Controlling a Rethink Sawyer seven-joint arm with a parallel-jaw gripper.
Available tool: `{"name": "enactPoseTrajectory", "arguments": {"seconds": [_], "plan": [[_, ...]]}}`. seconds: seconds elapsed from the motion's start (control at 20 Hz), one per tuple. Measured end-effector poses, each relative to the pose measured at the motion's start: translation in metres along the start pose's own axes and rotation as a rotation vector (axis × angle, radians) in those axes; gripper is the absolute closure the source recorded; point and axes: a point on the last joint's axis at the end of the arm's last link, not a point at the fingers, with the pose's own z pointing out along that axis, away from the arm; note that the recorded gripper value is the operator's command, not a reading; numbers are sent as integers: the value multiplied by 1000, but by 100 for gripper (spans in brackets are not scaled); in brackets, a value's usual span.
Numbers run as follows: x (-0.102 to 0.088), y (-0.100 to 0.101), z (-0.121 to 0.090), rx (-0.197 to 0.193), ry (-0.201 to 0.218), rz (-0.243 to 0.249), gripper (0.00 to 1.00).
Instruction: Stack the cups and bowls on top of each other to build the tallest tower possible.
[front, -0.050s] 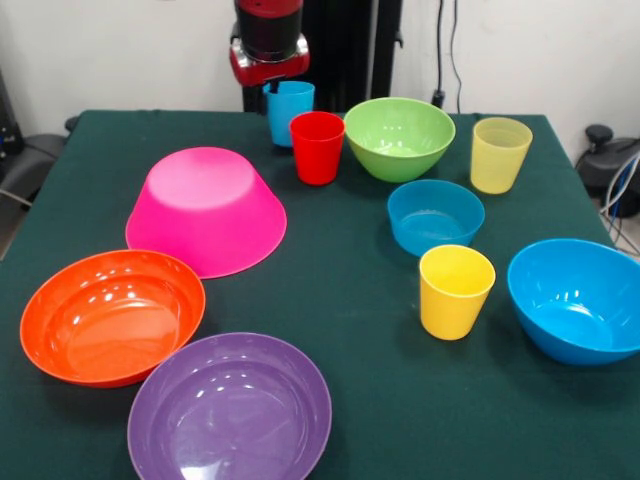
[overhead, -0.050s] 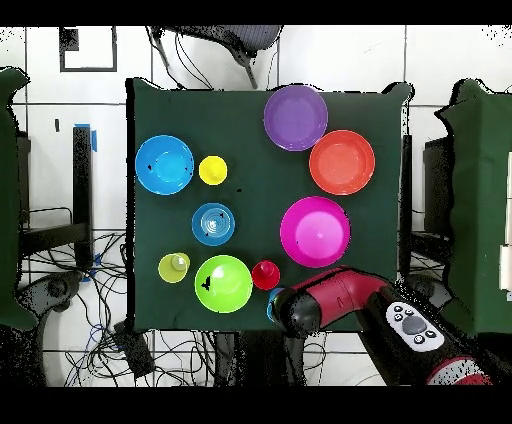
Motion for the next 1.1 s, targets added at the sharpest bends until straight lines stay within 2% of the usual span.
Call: {"name": "enactPoseTrajectory", "arguments": {"seconds": [0.15,0.3,0.35,0.5,0.85,0.95,1.1], "plan": [[-1,-3,-3,1,-7,11,100],[-5,-13,-15,-1,-31,53,100],[-8,-22,-28,-4,-55,95,100],[-12,-40,-51,3,-94,159,100],[-19,-84,-103,48,-183,271,100],[-18,-97,-118,54,-200,308,100],[-16,-106,-128,53,-199,333,100]]}}
